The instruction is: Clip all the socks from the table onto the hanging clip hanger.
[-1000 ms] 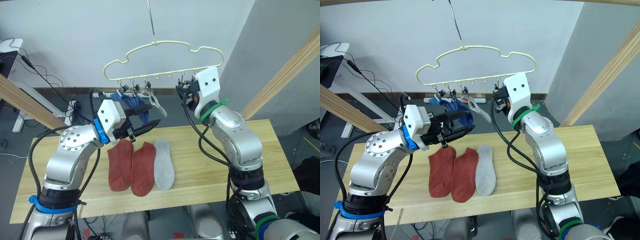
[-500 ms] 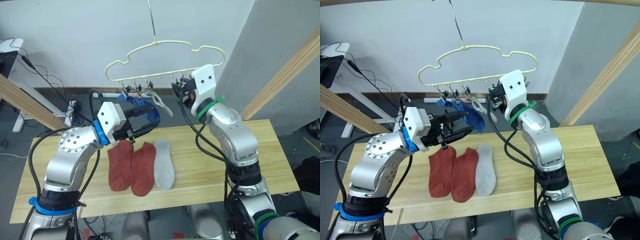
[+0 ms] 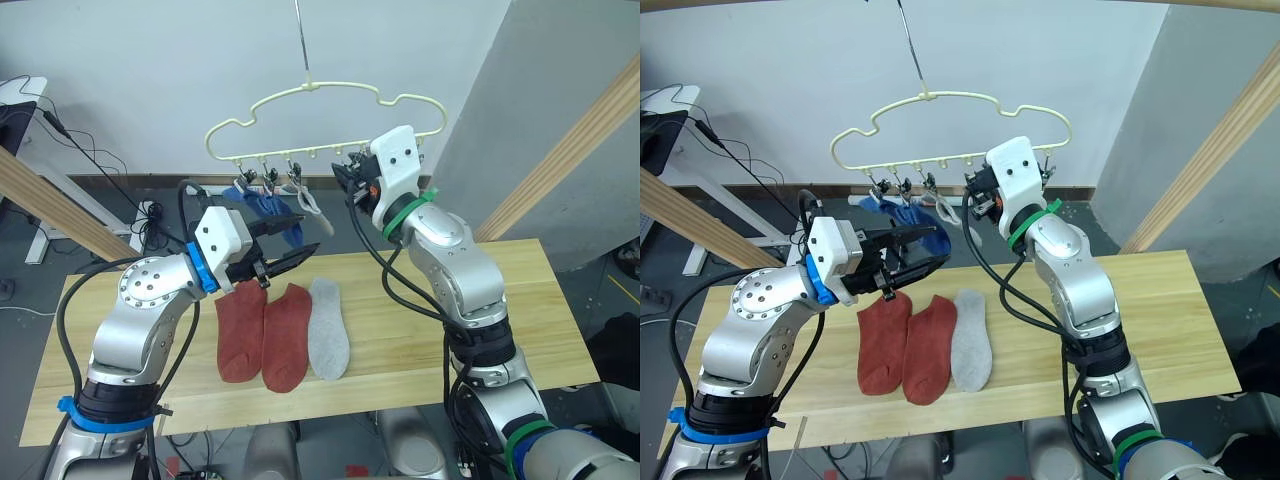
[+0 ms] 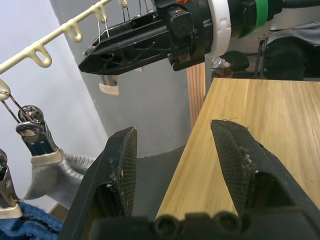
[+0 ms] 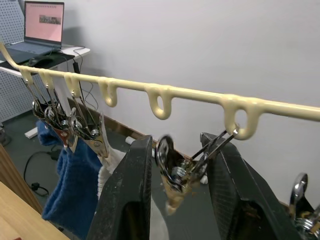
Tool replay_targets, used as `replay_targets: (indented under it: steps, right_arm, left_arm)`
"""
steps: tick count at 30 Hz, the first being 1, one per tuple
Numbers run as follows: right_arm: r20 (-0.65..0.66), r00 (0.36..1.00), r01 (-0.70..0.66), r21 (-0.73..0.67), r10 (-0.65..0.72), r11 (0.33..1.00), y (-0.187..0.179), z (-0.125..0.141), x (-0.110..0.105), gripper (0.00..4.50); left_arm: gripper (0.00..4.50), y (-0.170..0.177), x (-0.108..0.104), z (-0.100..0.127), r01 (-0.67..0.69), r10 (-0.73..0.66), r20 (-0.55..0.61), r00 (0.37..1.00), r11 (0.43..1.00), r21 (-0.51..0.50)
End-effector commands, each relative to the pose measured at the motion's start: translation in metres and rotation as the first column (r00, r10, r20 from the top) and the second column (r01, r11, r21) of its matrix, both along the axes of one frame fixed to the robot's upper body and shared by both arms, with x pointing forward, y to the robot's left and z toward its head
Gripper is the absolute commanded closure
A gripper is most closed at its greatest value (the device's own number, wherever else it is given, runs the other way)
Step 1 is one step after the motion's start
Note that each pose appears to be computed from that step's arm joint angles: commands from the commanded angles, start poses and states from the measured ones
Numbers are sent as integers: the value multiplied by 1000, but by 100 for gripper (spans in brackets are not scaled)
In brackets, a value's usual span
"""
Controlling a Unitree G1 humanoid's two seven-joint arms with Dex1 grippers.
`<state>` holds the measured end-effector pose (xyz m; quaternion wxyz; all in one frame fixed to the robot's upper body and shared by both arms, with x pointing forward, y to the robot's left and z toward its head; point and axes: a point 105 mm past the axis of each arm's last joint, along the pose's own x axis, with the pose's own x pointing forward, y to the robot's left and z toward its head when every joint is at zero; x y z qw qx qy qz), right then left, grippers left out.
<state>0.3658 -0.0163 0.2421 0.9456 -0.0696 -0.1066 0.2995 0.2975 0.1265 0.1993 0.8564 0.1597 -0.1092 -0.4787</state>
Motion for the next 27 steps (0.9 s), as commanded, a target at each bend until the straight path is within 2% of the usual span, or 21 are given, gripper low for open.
replay_targets:
  steps: [1,27]
  right_arm:
    - [59,998,-18,29,16,999,3,16,-5,293]
    - [31,1000,-6,91,3,996,1,16,-3,293]
  left_arm:
    - [192,-5,-7,5,24,-24,41,999,1000,5]
    - [192,-8,-8,5,22,-23,37,999,1000,7]
